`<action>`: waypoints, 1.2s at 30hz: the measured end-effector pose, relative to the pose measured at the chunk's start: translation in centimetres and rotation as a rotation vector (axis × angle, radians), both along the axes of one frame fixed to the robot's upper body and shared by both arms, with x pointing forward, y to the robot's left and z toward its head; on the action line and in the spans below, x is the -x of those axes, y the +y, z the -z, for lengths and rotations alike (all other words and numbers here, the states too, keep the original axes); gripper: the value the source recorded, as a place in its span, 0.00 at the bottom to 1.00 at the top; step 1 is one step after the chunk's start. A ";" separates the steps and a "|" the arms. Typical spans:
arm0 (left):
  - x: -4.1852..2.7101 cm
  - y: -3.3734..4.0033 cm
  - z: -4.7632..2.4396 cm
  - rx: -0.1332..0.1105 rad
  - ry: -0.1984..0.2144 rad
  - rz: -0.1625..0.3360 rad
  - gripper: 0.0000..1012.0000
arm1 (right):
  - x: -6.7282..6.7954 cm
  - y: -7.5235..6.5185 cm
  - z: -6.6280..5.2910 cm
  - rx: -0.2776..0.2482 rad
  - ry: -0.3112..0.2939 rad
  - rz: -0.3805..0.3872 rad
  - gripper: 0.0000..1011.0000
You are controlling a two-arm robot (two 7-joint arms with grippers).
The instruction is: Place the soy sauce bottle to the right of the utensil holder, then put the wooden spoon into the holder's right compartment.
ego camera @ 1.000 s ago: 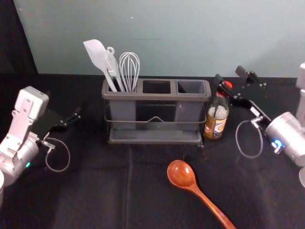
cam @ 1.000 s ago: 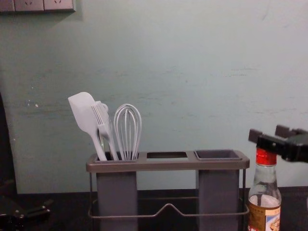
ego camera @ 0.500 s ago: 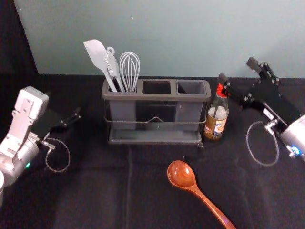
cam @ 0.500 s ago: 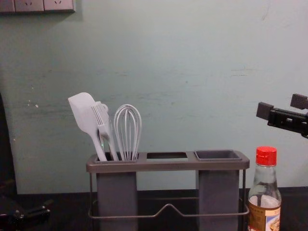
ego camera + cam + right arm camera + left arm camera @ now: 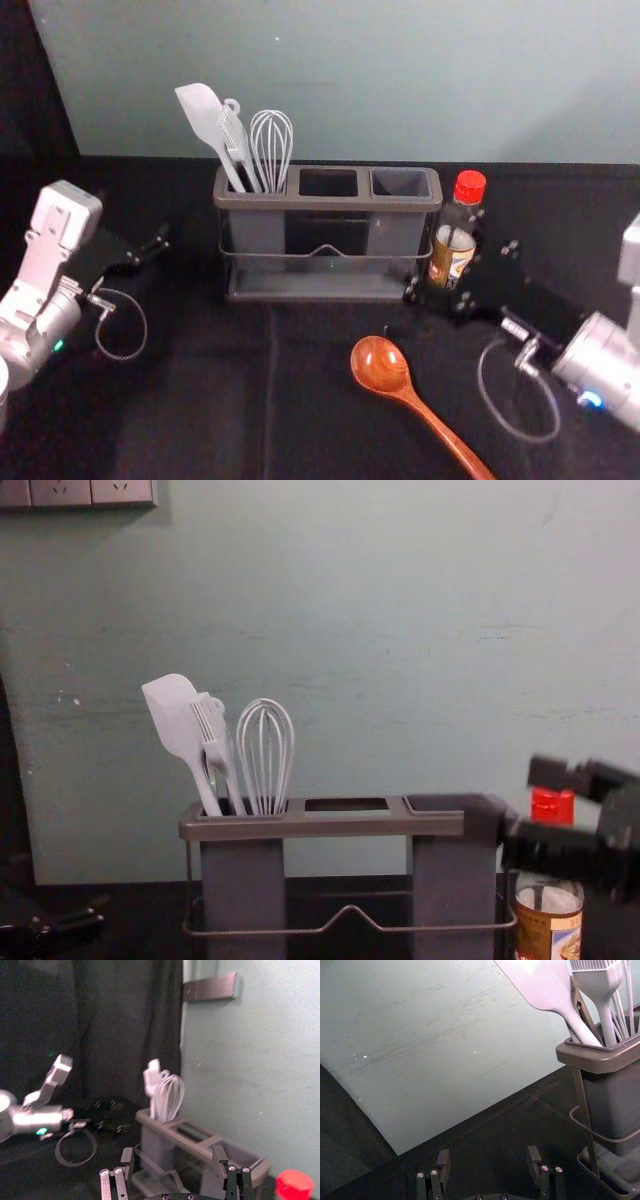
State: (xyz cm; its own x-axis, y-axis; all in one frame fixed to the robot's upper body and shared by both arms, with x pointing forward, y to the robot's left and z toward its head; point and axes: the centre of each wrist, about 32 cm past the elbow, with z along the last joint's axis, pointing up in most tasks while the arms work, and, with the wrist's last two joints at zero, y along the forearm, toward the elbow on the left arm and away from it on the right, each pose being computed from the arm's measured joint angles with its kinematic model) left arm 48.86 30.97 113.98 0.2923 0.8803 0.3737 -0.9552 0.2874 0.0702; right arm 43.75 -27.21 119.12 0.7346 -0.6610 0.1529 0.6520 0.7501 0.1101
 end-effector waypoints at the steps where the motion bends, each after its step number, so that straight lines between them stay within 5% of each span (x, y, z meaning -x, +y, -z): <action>1: 0.00 0.00 0.00 0.000 0.000 0.000 0.99 | 0.1 0.1 0.2 0.006 0.010 -0.007 0.99; 10: 0.00 0.00 0.00 0.000 0.000 0.000 0.99 | 1.1 1.6 1.3 0.143 0.200 0.001 0.99; 18: 0.00 0.00 0.00 0.000 0.000 0.000 0.99 | 1.3 2.4 1.3 0.268 0.262 0.039 0.99; 36: 0.00 0.00 0.00 0.000 0.000 0.000 0.99 | 1.2 2.3 1.3 0.265 0.263 0.041 0.99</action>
State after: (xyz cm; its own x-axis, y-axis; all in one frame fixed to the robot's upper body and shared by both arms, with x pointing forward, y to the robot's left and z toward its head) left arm 48.86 30.97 113.98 0.2923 0.8803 0.3737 -0.9552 0.2873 0.0703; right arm 42.51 -24.89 117.78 0.7451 -0.6538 0.1321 0.6625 0.7027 -0.2592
